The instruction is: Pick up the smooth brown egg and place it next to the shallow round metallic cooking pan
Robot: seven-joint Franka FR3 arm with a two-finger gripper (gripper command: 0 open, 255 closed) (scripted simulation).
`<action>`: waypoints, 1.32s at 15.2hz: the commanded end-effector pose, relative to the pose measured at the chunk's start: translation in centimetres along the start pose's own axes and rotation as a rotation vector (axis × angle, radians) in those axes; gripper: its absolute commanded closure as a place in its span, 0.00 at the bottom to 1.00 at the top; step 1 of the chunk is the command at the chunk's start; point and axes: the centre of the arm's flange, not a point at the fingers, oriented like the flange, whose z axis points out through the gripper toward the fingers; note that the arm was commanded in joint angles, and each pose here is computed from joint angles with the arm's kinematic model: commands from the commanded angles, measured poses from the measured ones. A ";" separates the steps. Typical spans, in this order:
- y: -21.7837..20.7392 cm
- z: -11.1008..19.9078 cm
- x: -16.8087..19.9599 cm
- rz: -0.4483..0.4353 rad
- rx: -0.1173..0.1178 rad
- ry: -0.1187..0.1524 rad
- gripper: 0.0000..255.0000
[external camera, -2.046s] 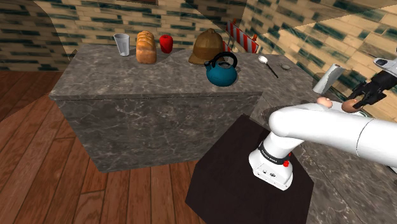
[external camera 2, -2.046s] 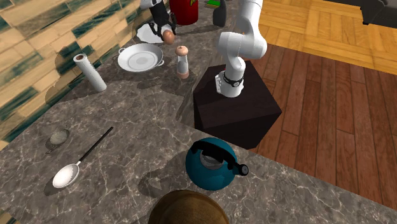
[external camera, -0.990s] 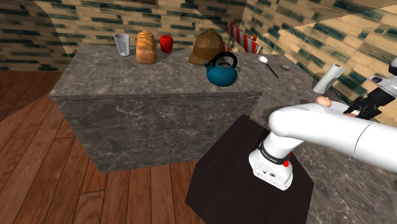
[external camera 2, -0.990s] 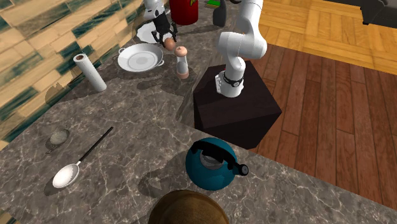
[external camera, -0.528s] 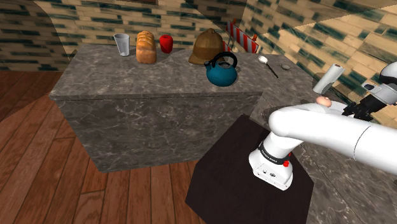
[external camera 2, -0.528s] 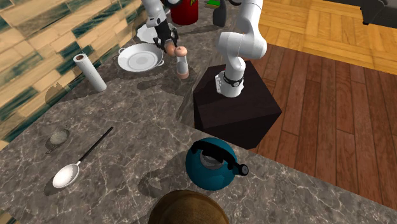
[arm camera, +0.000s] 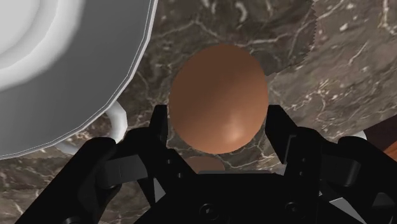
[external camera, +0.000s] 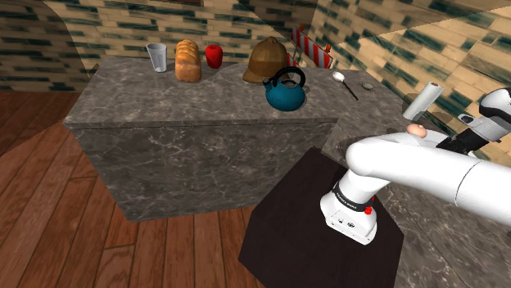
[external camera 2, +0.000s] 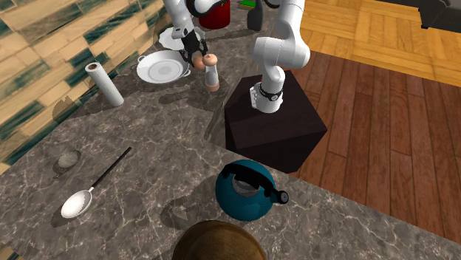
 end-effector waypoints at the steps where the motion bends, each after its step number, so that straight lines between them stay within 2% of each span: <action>1: 0.0 0.1 0.0 0.000 0.000 0.000 1.00; 4: 0.0 0.1 0.0 0.000 0.000 0.000 1.00; 5: 0.0 0.1 0.0 0.000 0.000 0.000 0.00; 10: 0.0 0.1 0.0 0.000 0.000 0.000 0.00; 14: 0.0 -4.9 0.0 0.000 0.000 0.000 0.00; 20: 0.0 -4.9 0.0 0.000 0.000 0.000 0.00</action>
